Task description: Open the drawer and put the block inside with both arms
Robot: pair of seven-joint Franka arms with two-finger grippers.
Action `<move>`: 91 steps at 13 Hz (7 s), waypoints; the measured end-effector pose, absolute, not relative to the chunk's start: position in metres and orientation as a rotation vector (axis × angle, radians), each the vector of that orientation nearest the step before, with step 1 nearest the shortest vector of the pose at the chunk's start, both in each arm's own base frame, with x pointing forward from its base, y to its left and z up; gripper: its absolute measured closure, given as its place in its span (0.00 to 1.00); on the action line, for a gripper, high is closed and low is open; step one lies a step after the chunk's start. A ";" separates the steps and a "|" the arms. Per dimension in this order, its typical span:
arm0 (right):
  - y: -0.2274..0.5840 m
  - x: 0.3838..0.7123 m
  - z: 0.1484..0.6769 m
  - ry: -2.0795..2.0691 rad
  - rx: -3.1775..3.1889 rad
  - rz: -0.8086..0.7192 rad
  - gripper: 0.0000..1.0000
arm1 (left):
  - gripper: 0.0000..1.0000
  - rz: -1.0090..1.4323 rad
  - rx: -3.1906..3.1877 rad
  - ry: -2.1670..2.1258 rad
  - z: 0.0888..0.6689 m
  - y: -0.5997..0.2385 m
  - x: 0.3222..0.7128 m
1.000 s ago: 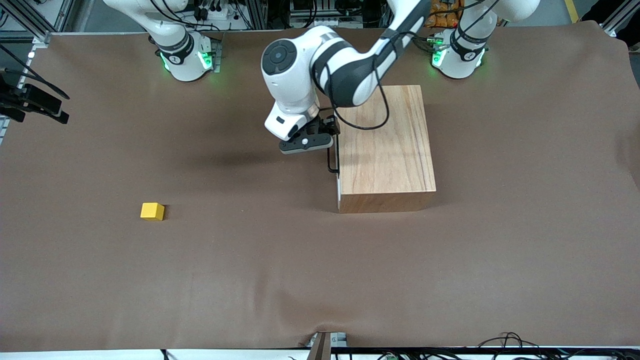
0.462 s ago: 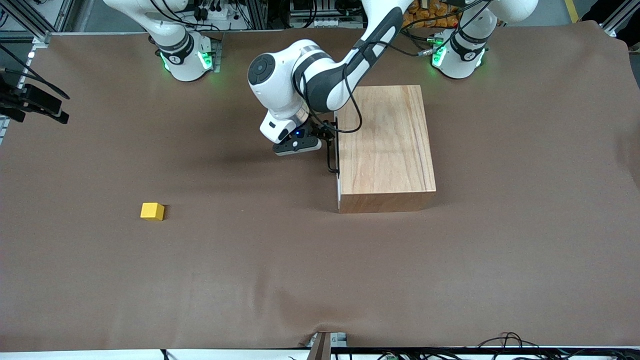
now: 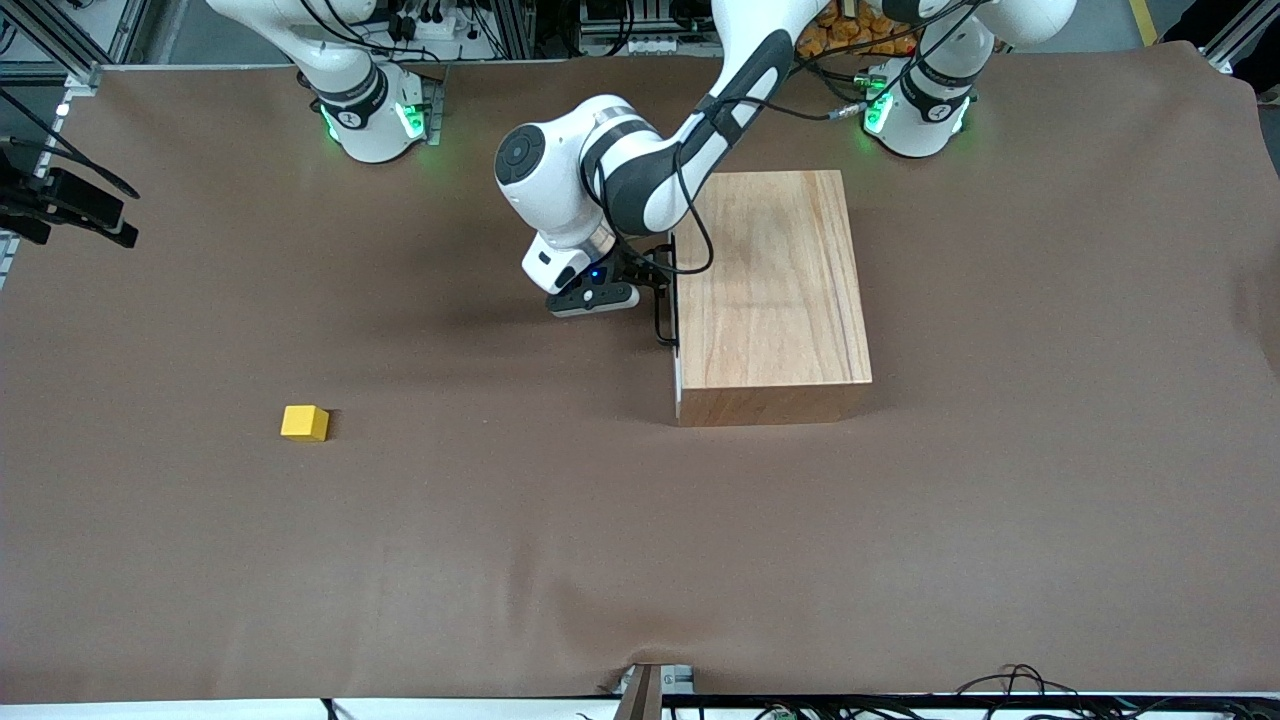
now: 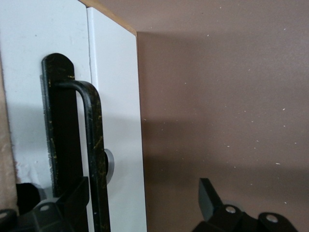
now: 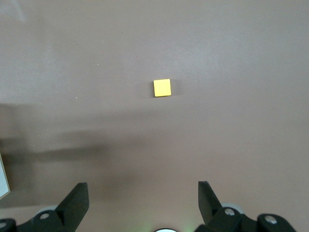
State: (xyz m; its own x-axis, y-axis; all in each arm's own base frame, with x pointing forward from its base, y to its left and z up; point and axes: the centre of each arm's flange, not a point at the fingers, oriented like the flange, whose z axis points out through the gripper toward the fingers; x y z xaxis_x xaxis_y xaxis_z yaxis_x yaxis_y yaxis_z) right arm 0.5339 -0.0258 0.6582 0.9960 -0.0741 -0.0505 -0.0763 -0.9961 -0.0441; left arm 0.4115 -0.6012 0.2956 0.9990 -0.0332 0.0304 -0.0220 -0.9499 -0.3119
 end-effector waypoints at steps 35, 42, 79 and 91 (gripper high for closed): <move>-0.031 0.567 0.495 0.161 -3.081 0.243 0.00 | 0.00 -0.302 -3.227 -0.143 0.312 -0.655 0.416; -0.033 0.617 0.372 0.155 -3.102 0.204 0.00 | 0.00 -0.331 -3.235 -0.201 0.375 -0.645 0.428; 0.128 0.607 0.387 -0.184 -3.103 0.116 0.44 | 0.00 0.085 -3.119 -0.140 0.639 -0.065 0.569; 0.436 0.493 0.402 0.872 -2.990 0.069 0.44 | 0.00 0.063 -3.122 -0.188 0.649 -0.044 0.566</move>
State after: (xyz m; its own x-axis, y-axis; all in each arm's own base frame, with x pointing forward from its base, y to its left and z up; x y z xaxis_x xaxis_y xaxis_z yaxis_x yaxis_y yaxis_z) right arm 0.4933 0.4361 0.4017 0.8424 -0.5365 -0.0496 -0.5377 -0.8431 -0.0124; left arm 0.5656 -0.0437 0.6491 0.9920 0.1200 -0.0395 0.1195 -0.9927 -0.0152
